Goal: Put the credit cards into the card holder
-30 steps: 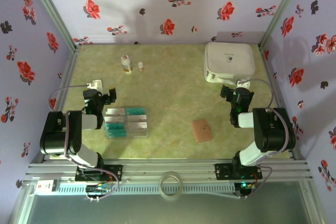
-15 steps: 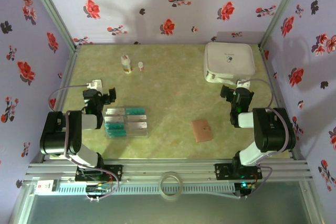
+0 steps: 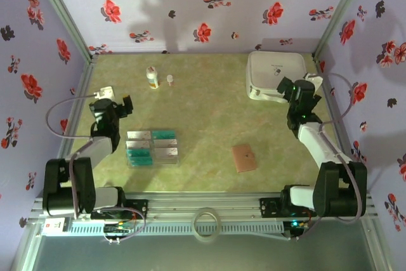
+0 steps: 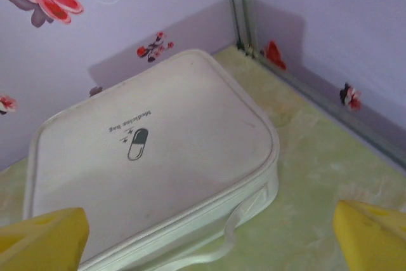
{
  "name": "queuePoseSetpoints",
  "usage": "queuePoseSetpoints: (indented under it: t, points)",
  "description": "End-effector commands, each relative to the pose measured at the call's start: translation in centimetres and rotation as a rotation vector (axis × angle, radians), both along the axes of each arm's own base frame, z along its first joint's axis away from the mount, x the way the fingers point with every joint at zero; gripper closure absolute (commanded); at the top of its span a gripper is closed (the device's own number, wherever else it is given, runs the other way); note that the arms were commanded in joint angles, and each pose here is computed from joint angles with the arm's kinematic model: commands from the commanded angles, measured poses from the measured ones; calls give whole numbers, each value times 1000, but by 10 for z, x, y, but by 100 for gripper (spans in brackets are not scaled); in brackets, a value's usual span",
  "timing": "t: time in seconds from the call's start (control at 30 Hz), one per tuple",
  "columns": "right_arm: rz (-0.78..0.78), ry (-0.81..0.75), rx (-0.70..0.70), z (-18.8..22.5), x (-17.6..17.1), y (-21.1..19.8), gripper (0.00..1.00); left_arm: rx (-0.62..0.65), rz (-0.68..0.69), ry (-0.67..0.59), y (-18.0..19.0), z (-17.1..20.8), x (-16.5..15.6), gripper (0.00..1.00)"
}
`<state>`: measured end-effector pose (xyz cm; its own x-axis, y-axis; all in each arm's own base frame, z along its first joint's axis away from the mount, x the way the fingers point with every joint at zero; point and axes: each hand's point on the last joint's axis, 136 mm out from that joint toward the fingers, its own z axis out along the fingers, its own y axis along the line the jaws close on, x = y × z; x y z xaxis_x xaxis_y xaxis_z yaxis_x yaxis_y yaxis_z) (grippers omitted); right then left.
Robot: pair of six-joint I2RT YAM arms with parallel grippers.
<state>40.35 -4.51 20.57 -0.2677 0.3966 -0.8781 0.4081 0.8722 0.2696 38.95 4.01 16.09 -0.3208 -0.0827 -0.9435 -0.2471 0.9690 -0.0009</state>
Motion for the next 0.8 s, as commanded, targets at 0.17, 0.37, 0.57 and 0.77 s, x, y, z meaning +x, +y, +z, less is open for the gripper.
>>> queuePoseSetpoints:
  t: [0.17,0.37,0.57,0.77]
  points:
    - [402,122,349,-28,-23,98,1,-245,177,160,9,41,-51,0]
    - [669,259,175,-45,-76,196,1,-400,70,294,-23,30,-98,0]
    - [905,383,-32,-75,-144,279,1,-539,-1,362,-49,10,-130,0]
    - [1068,425,-220,-107,-205,341,1,-596,-19,391,-58,-11,-141,0]
